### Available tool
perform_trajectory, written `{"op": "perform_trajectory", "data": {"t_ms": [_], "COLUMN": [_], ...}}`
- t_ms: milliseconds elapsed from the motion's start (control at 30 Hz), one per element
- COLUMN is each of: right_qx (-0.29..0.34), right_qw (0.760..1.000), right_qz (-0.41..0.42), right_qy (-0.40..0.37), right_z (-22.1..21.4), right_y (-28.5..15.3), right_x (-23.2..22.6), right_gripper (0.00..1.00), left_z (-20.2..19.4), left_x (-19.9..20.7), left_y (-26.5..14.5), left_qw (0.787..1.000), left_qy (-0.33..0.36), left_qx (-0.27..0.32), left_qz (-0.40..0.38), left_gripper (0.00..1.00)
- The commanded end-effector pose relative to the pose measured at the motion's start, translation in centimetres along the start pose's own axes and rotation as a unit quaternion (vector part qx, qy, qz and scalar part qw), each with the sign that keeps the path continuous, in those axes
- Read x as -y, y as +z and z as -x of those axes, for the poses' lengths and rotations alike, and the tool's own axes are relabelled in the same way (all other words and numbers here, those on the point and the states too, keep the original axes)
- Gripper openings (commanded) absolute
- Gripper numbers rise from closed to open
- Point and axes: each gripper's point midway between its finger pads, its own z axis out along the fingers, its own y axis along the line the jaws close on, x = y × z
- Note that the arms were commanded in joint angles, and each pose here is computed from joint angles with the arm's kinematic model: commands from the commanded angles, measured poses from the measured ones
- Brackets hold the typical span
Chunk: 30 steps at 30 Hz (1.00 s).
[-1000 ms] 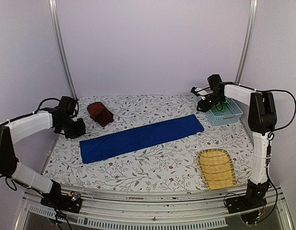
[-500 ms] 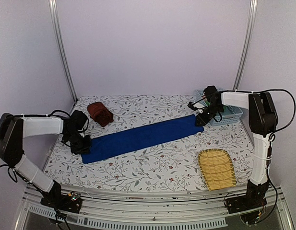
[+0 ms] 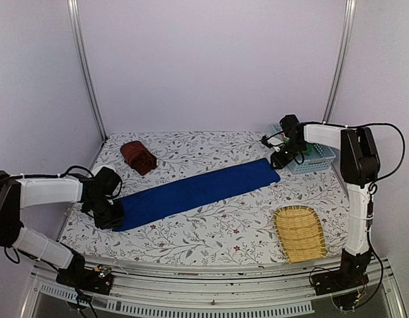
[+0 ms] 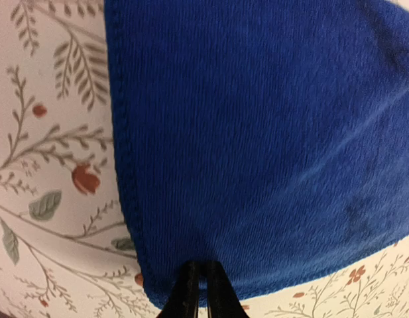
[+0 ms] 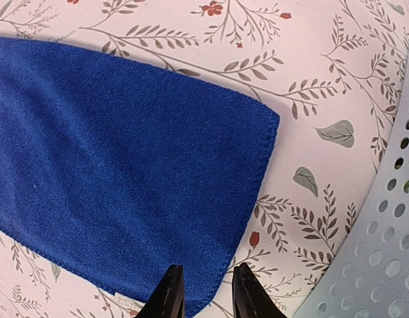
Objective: Roll the towels
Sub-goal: Put down the towel at the center of the board.
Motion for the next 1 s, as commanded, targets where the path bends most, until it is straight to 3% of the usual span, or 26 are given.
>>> {"op": "perform_trajectory", "data": {"t_ms": [0, 200, 367, 567, 867, 967], "right_qx": [-0.013, -0.006, -0.01, -0.011, -0.062, -0.075], "right_qw": [0.999, 0.999, 0.999, 0.997, 0.995, 0.994], "right_qz": [-0.014, 0.003, -0.015, -0.036, -0.015, -0.009], "right_qy": [0.026, 0.035, 0.047, 0.063, 0.07, 0.073], "right_z": [0.4, 1.3, 1.9, 2.5, -0.2, -1.0], "right_y": [0.8, 1.5, 2.1, 2.1, 5.4, 6.2], "right_x": [1.0, 0.7, 1.8, 2.9, 2.1, 1.9], "right_gripper": [0.29, 0.36, 0.36, 0.35, 0.33, 0.38], "left_z": [-4.0, -2.6, -0.5, -0.1, 1.1, 1.2], "left_x": [-1.7, -0.4, 0.4, 0.6, 0.7, 0.8], "left_y": [-0.2, -1.7, -3.0, -2.7, -3.1, -3.1], "left_qw": [0.998, 1.0, 1.0, 0.999, 0.998, 0.997], "left_qy": [-0.01, 0.001, 0.013, 0.025, 0.038, 0.043], "left_qx": [-0.053, -0.02, 0.023, 0.026, 0.05, 0.051], "left_qz": [0.031, 0.008, 0.008, 0.015, 0.025, 0.026], "left_gripper": [0.09, 0.13, 0.17, 0.2, 0.21, 0.21]}}
